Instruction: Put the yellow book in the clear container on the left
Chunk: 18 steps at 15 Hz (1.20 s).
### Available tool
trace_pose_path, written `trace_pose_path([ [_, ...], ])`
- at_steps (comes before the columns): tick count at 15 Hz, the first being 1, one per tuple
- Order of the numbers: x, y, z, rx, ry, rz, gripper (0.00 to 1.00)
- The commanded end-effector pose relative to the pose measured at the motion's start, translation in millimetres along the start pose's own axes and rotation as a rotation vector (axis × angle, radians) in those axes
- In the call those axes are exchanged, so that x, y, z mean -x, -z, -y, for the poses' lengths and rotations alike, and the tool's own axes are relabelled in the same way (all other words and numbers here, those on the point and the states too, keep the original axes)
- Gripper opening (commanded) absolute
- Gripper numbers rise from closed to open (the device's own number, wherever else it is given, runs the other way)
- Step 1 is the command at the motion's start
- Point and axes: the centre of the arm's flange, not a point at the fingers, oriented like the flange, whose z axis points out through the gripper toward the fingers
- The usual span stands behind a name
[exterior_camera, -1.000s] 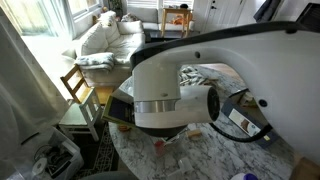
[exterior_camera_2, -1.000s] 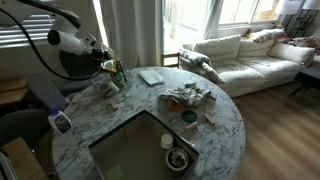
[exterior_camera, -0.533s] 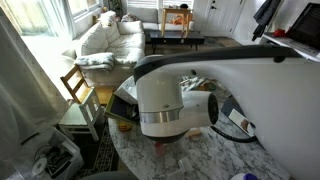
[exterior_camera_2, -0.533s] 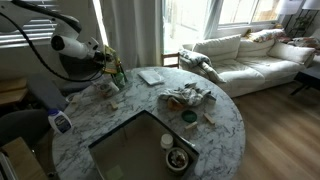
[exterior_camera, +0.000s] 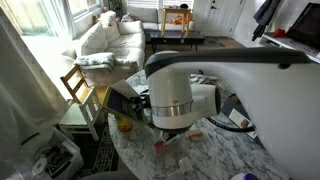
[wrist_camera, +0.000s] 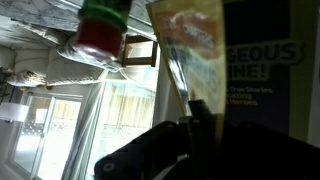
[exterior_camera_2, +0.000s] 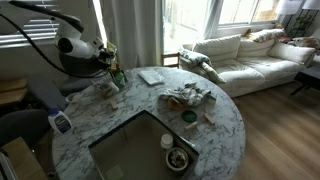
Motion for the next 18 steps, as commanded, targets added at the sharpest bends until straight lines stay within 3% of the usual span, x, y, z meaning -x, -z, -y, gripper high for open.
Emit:
trace_pose_path([
  [1,34,10,8,-0.021,-0.02,-0.005,0.0],
  [6,42,9,9,-0.035,-0.058,-0.005,0.01],
  [8,44,10,8,-0.04,-0.063,-0.003,0.09],
  [10,48,11,7,-0.044,-0.059,0.012,0.09],
  [12,50,13,7,-0.046,-0.062,0.015,0.19],
  [13,51,14,7,-0.046,-0.064,0.016,0.3],
  [14,51,14,7,-0.045,-0.068,0.014,0.36],
  [18,54,16,10,-0.055,-0.087,0.025,0.41],
])
